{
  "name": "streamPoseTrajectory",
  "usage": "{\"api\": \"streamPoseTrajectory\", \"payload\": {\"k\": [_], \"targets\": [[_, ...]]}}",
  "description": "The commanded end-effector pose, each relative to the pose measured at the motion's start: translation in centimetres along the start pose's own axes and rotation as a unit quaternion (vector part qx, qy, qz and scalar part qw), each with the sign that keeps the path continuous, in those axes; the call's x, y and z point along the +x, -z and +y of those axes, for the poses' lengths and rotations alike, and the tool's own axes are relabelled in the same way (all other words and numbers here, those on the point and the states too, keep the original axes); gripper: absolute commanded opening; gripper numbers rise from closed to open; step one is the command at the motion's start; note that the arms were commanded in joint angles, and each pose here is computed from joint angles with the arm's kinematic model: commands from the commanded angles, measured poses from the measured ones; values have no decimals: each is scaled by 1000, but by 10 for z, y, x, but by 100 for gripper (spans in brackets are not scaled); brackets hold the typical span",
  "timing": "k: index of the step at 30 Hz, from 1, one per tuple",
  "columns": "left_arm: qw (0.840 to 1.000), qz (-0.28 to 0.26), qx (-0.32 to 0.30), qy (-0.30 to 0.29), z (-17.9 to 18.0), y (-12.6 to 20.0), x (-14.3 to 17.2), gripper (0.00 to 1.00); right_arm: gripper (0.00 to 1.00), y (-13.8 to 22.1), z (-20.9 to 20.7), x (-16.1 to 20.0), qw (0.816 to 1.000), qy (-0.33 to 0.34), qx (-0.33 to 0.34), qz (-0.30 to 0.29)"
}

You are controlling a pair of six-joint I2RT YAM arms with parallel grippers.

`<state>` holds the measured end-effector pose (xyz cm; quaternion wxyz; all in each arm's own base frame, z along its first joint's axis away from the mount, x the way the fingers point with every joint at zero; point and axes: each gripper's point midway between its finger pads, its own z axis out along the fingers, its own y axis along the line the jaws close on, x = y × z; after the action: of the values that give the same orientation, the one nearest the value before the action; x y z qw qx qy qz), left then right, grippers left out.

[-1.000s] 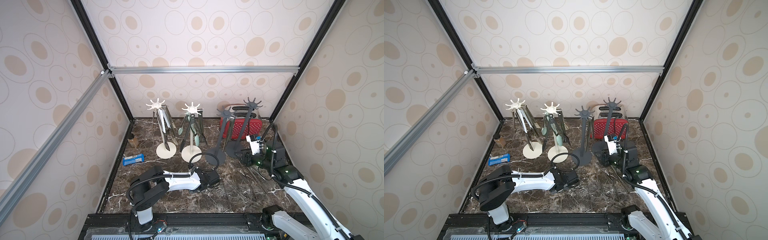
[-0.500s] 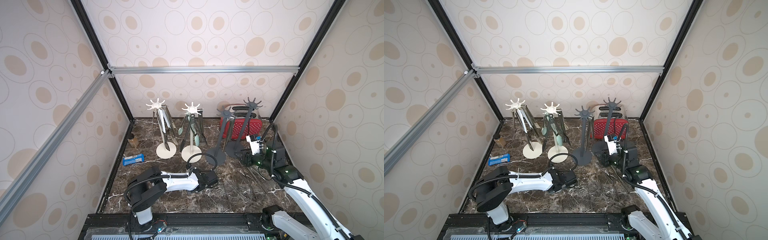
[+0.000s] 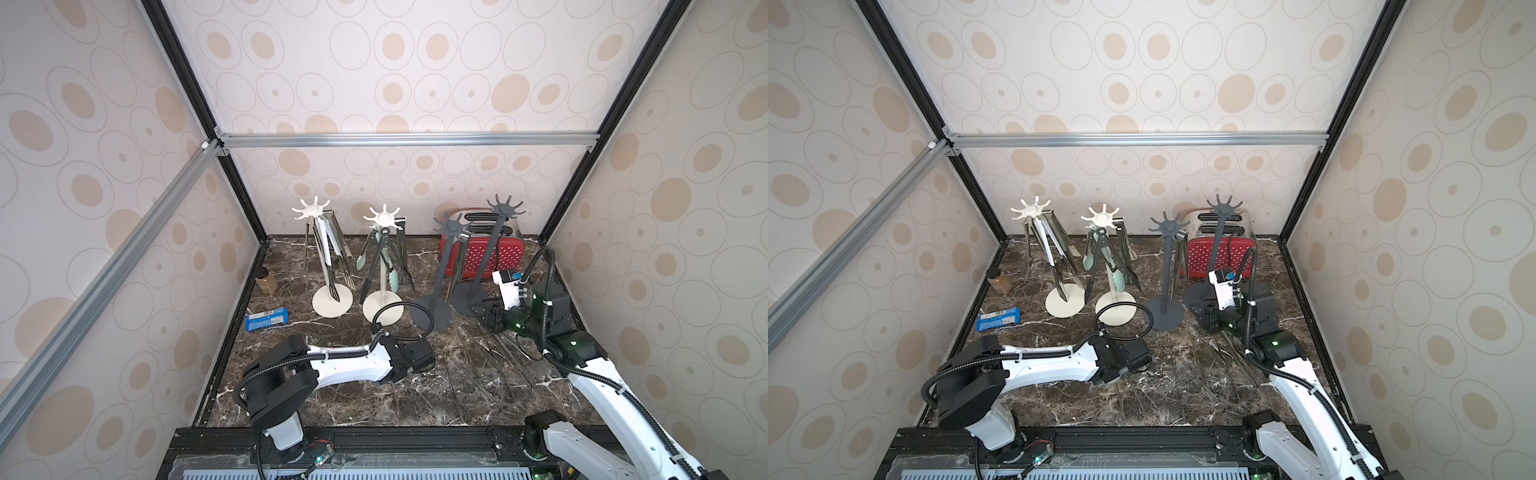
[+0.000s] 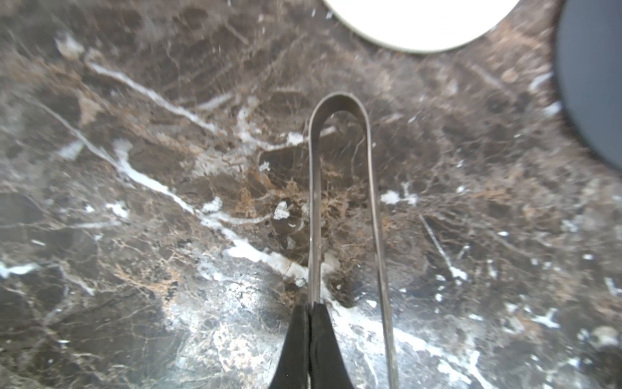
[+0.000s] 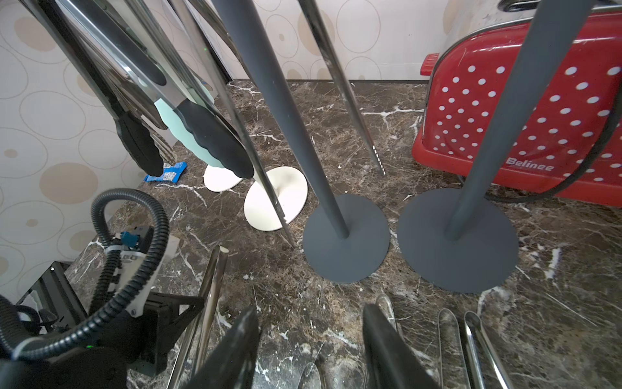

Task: Hang food tongs on kitchen utensil racks
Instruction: Pick up the food tongs from the center of the board.

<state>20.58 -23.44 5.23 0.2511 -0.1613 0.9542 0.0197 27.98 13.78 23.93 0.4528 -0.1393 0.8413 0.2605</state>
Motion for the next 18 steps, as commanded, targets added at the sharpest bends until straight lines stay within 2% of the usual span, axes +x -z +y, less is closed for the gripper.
{"api": "streamPoseTrajectory", "payload": {"k": [1, 7, 10, 13, 18], "targets": [[998, -41, 2, -39, -5, 25, -22, 0, 52, 2, 0, -1, 1000, 8, 5, -1], [995, -67, 24, -76, -11, 51, -29, 0, 52, 3, -2, -1, 1000, 10, 11, -1], [989, -97, 41, -105, -16, 73, -38, 0, 52, 3, -4, -2, 1000, 9, 18, -4], [978, -136, 57, -150, -23, 98, -48, 0, 52, 4, -5, -4, 1000, 11, 21, -7], [948, -195, 89, -234, -36, 129, -55, 0, 51, 5, -5, -6, 1000, 13, 23, -10]]}}
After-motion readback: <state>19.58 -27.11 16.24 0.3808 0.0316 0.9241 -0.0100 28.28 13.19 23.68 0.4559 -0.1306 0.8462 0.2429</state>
